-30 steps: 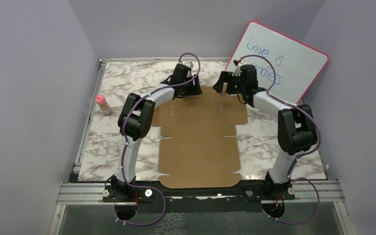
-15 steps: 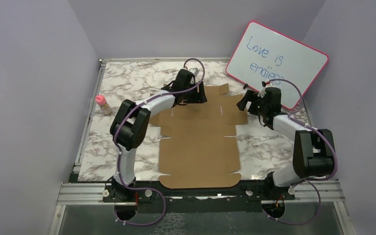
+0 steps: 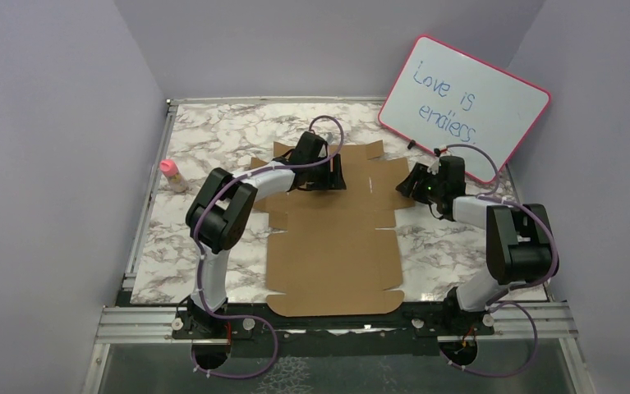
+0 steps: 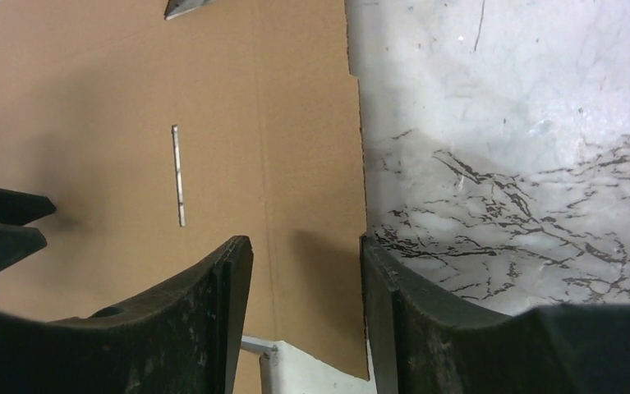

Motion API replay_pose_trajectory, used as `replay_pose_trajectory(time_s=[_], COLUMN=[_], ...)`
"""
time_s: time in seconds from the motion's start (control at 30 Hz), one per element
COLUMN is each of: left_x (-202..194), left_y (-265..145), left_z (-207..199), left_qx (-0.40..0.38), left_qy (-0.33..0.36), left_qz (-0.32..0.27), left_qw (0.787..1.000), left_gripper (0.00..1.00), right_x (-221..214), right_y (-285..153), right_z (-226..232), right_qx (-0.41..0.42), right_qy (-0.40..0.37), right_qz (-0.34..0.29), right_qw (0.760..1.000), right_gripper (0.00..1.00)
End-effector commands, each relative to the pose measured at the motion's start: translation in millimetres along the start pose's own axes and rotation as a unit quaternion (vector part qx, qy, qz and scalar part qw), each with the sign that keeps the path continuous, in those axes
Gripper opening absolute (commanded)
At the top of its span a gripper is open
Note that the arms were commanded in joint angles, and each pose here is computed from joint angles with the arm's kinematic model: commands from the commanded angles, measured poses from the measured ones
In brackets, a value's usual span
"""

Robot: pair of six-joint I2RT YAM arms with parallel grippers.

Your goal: Fold the paper box

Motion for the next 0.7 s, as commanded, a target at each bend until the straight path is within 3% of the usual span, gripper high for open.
replay_pose_trajectory(time_s=[0.0,0.33,0.67], left_x=[-7,-14,-19], left_y=[8,16,22], left_z=[1,6,6], left_qx=[-0.010,-0.005,-0.011], left_qy=[-0.005,-0.009,-0.019], left_qz=[0.006,0.012,0.013], left_qw=[1.000,1.000,1.000], left_gripper=[0.67,0.67,0.67], right_x=[2,26,20], right_y=[3,-21,-31], right_z=[6,28,48], right_qx=[0.024,0.040,-0.048], right_qy=[0.003,-0.059,-0.160], right_qz=[0.003,-0.012,-0.016], right_qw=[1.000,0.997,0.986], right_gripper=[0.48,0.03,0.01])
Point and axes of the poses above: each gripper's point midway between its finger pads, its own y axis out along the fingers, its own z axis along the line the jaws close on, x = y × z, the point moved 2 cm from there along -y, back along the fingers, and after that the axes turned 6 degrees about y, right-handed, at the moved point
